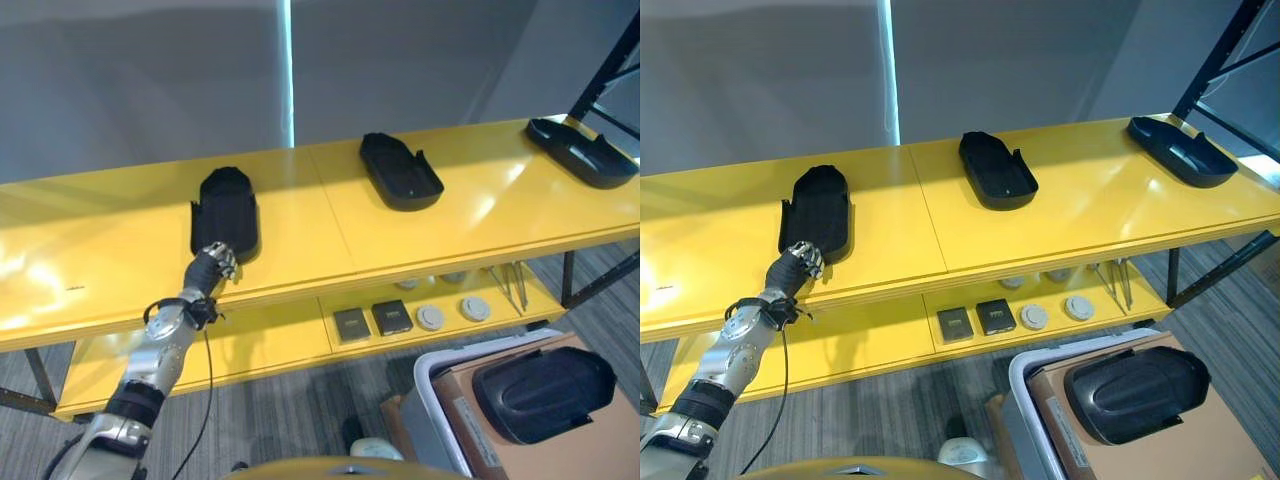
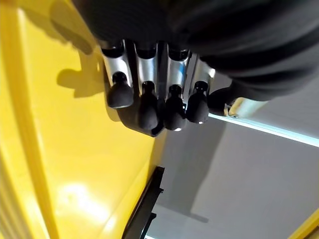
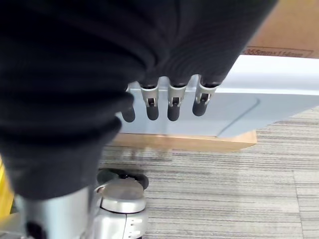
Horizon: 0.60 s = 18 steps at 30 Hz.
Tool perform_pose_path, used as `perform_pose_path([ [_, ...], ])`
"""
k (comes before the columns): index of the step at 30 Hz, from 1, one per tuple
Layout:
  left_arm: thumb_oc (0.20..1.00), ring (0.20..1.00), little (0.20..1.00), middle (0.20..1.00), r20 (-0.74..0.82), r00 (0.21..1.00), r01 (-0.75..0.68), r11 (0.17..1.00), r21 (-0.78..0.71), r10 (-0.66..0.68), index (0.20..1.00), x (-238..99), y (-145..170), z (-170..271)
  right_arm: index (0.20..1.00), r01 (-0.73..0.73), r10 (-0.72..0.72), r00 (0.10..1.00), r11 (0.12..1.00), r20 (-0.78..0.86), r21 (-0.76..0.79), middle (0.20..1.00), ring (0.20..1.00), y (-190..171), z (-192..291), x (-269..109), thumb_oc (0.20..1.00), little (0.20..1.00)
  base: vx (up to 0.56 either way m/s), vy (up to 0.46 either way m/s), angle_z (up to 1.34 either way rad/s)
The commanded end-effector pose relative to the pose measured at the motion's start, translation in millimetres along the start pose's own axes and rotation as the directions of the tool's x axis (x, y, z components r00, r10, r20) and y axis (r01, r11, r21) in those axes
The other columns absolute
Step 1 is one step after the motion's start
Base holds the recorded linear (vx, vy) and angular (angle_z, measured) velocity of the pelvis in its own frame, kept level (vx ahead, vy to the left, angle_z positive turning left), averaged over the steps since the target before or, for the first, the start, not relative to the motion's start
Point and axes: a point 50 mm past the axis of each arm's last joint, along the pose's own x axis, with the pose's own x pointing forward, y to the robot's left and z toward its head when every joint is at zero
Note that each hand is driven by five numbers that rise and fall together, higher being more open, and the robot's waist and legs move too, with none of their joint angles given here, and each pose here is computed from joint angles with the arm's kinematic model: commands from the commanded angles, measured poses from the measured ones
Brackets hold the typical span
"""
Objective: Move parts from the plastic box to the shelf.
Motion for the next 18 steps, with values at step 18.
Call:
perform_pose_path([
  [18, 0.200, 0.200, 0.200, 0.200, 0.023, 0.992, -0.128, 0.991, 0.025, 0.127, 0.200, 32.6, 16.0, 19.5, 1.000, 0.016, -0.018, 1.000, 0.990, -0.012, -0.143, 1.000, 1.000, -19.2, 1.1, 0.4, 1.000, 1.000, 0.01, -0.001, -0.04],
])
